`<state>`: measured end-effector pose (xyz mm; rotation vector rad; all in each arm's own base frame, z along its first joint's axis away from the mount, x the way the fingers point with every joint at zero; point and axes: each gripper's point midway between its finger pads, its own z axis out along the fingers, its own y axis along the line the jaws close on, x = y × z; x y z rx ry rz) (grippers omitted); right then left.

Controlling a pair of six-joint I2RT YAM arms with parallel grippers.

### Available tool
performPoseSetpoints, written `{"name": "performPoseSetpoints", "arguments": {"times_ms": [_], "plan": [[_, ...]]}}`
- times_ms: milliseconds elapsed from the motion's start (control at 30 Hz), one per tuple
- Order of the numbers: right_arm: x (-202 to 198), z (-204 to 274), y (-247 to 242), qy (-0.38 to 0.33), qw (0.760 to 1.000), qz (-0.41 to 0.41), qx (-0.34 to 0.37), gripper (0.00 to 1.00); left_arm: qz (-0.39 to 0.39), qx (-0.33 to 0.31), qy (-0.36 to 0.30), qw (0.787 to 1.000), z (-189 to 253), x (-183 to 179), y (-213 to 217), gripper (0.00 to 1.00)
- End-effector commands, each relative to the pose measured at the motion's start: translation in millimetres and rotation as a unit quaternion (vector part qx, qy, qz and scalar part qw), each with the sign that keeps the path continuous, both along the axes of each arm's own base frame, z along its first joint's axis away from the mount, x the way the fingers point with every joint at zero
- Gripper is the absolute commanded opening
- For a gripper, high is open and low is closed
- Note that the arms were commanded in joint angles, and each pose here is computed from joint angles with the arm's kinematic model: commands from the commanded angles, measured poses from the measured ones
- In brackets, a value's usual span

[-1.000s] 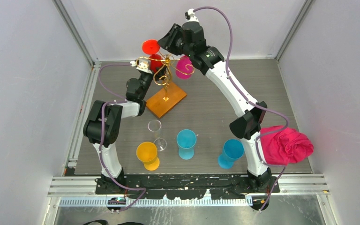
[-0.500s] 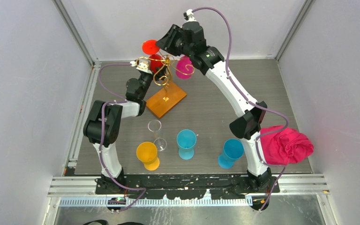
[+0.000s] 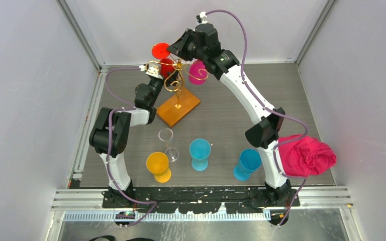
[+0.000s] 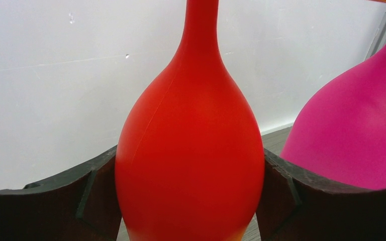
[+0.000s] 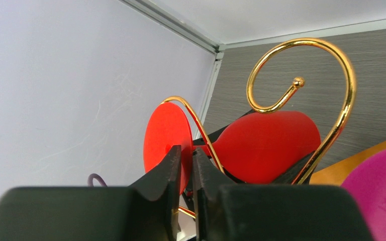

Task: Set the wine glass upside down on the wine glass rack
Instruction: Adjust the wine glass in the wine rack.

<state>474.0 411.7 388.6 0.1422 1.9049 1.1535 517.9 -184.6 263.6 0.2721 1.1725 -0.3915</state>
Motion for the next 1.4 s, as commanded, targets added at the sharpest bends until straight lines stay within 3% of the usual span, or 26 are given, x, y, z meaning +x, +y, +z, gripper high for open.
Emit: {"name": "performPoseSetpoints", "arguments": {"times_ms": [0, 67, 533, 1367], "plan": [[-1, 25, -2, -0.023, 0.999, 0.005, 0.026, 0.05, -0.014, -0.04, -0.094, 0.995, 65, -16, 0, 0.81], [0, 24, -3, -0.02, 0.999, 0.005, 0.031, 0.01, -0.007, -0.042, -0.094, 0.995, 63, -16, 3, 0.85], [6, 28, -7, -0.017, 0.999, 0.001, 0.047, 0.01, 0.045, -0.027, -0.077, 0.996, 43, -12, 23, 0.98], [15, 28, -12, -0.013, 0.998, 0.0, 0.064, 0.01, 0.088, -0.008, -0.056, 0.994, 20, -7, 61, 1.0]]}}
